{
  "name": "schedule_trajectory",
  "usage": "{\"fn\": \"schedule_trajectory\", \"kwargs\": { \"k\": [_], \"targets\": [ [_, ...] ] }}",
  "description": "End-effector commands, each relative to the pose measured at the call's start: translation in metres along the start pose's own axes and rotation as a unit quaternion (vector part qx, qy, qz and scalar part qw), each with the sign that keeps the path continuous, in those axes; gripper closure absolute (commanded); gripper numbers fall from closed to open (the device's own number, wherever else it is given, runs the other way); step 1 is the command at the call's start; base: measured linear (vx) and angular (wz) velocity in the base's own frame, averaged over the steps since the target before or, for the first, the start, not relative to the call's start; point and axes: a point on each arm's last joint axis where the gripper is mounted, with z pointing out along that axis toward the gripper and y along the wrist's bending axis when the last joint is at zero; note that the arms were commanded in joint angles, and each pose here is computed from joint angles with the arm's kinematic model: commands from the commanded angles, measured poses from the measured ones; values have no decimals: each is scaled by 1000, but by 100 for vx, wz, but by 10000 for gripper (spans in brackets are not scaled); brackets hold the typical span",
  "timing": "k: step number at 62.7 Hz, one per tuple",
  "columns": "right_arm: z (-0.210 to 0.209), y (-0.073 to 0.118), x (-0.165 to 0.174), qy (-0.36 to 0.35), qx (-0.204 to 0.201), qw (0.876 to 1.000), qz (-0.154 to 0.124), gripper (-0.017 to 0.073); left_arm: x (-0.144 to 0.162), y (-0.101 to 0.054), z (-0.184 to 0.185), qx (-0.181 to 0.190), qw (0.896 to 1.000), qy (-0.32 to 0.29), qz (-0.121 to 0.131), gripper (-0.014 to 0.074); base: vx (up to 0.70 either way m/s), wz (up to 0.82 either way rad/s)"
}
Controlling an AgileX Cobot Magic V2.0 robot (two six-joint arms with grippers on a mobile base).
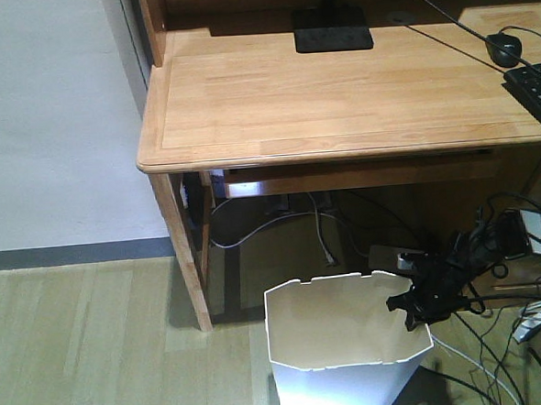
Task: Move trash bin to bedside with robot
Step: 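Lower the right gripper down to the rim of the white bin, then close the right gripper on the bin rim and lift it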
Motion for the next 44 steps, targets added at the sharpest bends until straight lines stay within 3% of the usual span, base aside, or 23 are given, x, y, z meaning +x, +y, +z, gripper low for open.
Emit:
{"fn": "schedule_trajectory", "kwargs": {
  "k": [1, 18, 27, 31, 36, 44],
  "targets": [
    [-37, 7, -25, -34, -9, 999, -8, 573, -3, 0, 0, 0, 999, -35, -12, 600, 0, 0],
    [-59, 17, -36, -94, -46, 994, -15, 564, -3, 0, 0, 0, 999, -35, -12, 600, 0, 0],
    [-72, 21, -26, -147, -35, 988, -5, 564, -3, 0, 0, 0, 999, -35, -12, 600, 0, -1],
    [-78, 25, -16, -156, -31, 987, -25, 564, -3, 0, 0, 0, 999, -35, -12, 600, 0, 0],
    [-89, 32, -5, -164, -55, 983, -56, 563, -3, 0, 0, 0, 999, -35, -12, 600, 0, 0],
    [-118, 43, 14, -192, -161, 965, -80, 563, -3, 0, 0, 0, 999, -35, -12, 600, 0, 0]
  ]
}}
